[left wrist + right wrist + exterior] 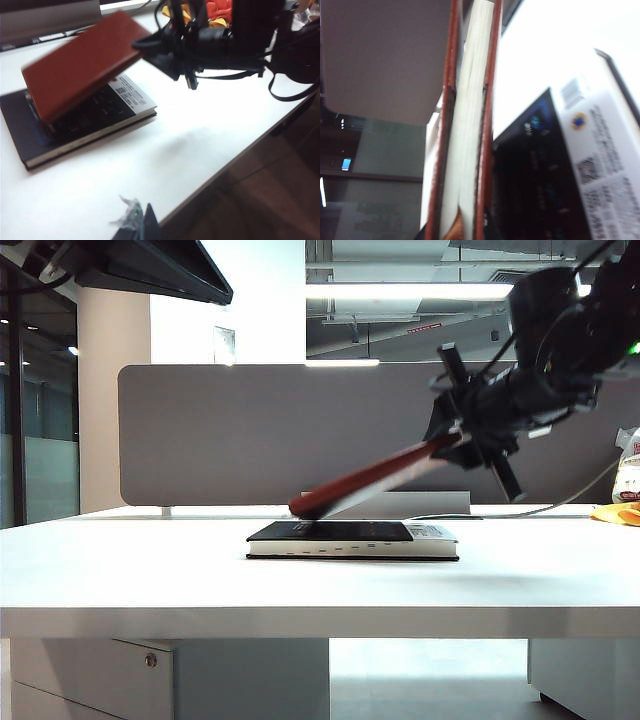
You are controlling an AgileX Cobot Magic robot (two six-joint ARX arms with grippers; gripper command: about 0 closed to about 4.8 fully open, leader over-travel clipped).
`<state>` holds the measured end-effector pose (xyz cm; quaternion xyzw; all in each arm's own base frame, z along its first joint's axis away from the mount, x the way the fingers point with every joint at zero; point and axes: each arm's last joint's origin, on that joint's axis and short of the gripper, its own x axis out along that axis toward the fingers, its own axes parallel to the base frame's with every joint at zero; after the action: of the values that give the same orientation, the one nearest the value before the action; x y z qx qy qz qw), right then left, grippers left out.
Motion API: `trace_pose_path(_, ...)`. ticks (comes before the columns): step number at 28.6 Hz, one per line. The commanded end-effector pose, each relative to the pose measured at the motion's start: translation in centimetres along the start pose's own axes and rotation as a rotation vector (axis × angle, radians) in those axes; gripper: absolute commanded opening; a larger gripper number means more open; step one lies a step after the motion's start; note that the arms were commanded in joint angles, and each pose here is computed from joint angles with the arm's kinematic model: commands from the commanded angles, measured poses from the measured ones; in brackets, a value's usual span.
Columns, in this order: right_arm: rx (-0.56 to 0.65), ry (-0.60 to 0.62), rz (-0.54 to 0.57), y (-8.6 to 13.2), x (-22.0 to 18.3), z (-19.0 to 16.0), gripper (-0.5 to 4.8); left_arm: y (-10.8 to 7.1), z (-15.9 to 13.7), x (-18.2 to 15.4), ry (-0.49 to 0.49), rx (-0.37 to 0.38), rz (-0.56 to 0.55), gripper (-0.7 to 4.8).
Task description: Pick up the red book and place it on top of the black book.
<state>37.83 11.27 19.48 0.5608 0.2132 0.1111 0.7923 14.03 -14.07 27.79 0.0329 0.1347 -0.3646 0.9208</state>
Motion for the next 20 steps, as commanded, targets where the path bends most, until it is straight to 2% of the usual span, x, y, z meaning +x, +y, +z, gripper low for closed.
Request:
trace_pose_path(1, 0.006, 0.004, 0.063, 0.3, 0.4, 0.0, -0.09, 0.2, 0.9, -0.2, -0.017, 0.123, 0.092, -0.06)
trace_pose_path(5, 0.014, 0.021, 0.042, -0.3, 0.9, -0.2, -0.09, 1.0, 1.3, -0.2, -0.033, 0.097, 0.173, -0.06)
trace_pose_path(8, 0.031, 0.031, 0.043, -0.3, 1.3, -0.4, -0.09, 2.1, 1.3, -0.3, -0.026, 0.044, 0.219, -0.06)
trace_pose_path(13, 0.062, 0.099, 0.025, -1.0, 2.6, -0.9, -0.09, 3.1, 1.3, -0.3, -0.027, 0.007, 0.236, -0.06)
trace_pose_path(20, 0.064, 0.092, -0.020, -1.5, 2.8, -1.1, -0.09, 3.3, 1.2, -0.3, -0.019, 0.005, 0.229, -0.06)
